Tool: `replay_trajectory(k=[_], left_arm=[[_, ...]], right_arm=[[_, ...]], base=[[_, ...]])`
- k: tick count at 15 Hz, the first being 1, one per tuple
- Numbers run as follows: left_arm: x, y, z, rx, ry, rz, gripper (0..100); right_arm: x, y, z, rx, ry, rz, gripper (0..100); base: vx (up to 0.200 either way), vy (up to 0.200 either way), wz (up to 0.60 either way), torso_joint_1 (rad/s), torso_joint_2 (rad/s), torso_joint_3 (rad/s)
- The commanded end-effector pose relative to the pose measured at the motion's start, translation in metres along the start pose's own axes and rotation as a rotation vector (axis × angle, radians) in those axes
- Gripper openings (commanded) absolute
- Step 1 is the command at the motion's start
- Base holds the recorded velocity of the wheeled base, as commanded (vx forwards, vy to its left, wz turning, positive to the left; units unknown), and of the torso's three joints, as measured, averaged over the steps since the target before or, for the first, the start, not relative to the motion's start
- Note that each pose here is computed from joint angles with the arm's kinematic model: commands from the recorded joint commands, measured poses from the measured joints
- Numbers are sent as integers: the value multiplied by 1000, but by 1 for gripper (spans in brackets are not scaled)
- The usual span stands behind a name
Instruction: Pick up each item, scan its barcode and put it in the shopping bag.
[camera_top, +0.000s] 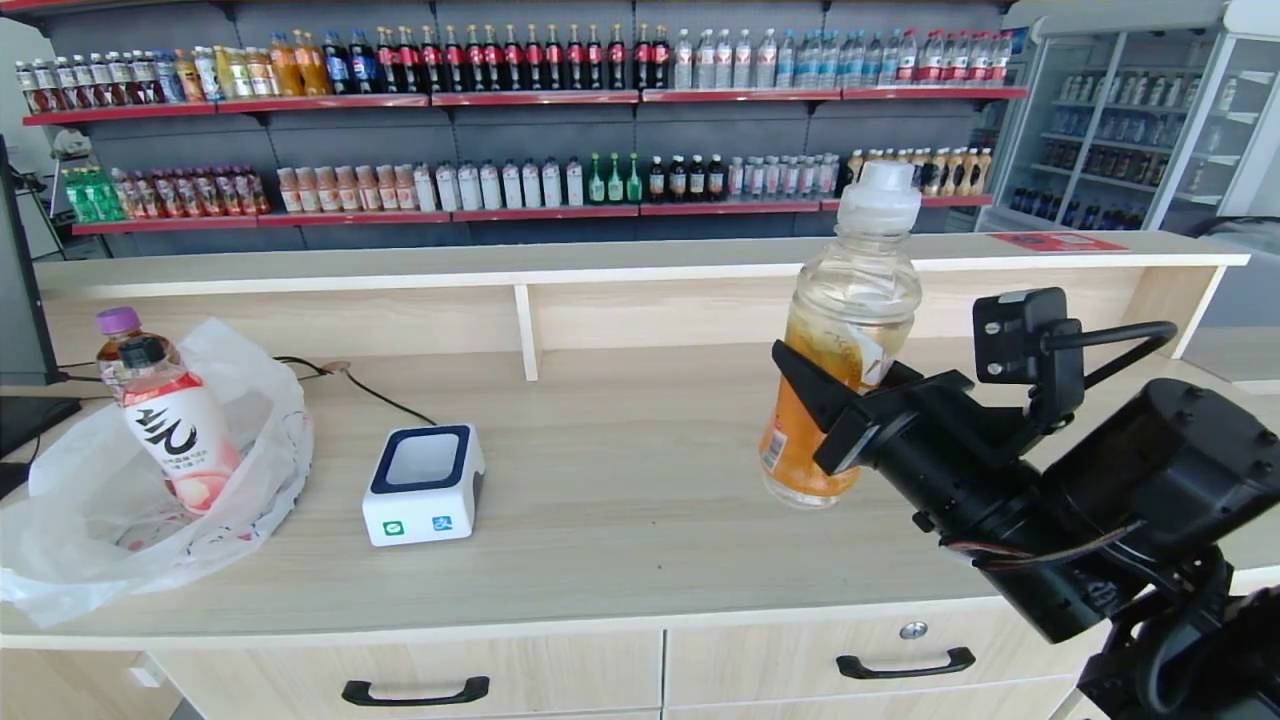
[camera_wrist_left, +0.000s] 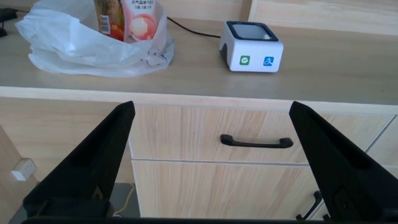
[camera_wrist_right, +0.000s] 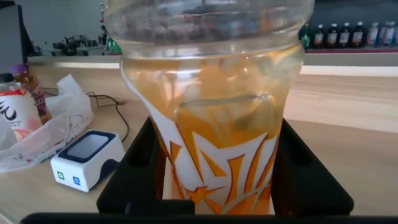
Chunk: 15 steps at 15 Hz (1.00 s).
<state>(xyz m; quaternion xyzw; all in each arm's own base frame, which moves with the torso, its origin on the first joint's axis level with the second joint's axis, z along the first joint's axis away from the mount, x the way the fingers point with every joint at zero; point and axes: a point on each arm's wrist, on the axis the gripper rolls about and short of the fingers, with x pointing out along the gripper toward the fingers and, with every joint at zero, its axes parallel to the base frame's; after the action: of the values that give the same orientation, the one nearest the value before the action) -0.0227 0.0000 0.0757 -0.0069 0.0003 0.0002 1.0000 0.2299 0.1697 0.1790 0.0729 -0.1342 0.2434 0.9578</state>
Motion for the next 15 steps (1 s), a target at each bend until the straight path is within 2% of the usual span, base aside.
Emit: replay_trajectory(k=[1,6,7,15], left_arm=[[0,0,0,-2,-1,1,100],[0,0,0,-3,-1,1,100],[0,0,0,-5,-1,1,100],[0,0,0,-21,-2,3,100]], right_arm=[[1,-5,0,-9,-3,-17,0],[0,-10,4,-14,-13,-34,0],[1,-17,4,-22,-15,-56,0],[-1,-15,4,-28,-10,-50,0]], base=[[0,200,0,-7,2,2],[0,200,0,5,3,-2],[0,200,0,-7,-2,2],[0,200,0,2,2,3]])
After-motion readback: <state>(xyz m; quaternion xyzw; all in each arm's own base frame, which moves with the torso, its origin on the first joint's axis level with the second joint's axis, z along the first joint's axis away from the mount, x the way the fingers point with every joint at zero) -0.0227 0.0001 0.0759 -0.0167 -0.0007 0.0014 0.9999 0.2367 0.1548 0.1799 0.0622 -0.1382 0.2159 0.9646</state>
